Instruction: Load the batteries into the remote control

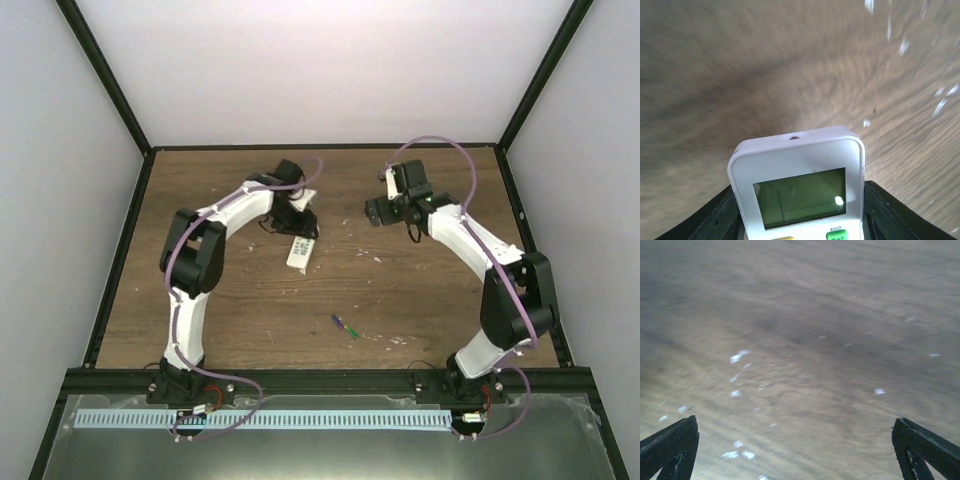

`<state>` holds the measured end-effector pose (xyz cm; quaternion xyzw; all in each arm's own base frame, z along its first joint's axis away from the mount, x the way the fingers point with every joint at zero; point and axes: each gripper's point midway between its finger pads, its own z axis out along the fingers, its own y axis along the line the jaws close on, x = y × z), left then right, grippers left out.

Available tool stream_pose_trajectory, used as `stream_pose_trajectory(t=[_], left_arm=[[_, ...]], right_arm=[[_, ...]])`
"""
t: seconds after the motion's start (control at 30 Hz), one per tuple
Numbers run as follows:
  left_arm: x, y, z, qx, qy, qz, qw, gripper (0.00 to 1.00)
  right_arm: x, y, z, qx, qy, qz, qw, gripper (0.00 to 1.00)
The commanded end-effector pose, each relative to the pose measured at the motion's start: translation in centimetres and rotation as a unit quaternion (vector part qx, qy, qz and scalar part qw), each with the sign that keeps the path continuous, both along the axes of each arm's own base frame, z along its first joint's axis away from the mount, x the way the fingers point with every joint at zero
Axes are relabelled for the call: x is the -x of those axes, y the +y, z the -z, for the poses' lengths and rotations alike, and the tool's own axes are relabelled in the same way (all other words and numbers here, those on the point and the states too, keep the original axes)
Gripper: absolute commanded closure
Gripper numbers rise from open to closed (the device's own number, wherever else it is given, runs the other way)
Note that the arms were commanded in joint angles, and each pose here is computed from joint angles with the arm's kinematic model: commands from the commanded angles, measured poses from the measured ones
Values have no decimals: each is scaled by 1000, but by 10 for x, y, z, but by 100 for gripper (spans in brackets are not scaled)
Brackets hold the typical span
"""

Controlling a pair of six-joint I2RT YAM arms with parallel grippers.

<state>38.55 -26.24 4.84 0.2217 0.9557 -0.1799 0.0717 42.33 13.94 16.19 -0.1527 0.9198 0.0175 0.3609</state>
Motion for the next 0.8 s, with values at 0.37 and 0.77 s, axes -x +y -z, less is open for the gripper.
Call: stream_pose_trajectory(t=[0.37,0.77], left_arm=[[-76,26,-158,238,-141,-230,933,54],[-69,-3,-177,242,-157,-222,931,63]], right_arm=[[55,125,-53,-323,53,-230,917,16],[43,167,-50,-335,105,-265,898,23]])
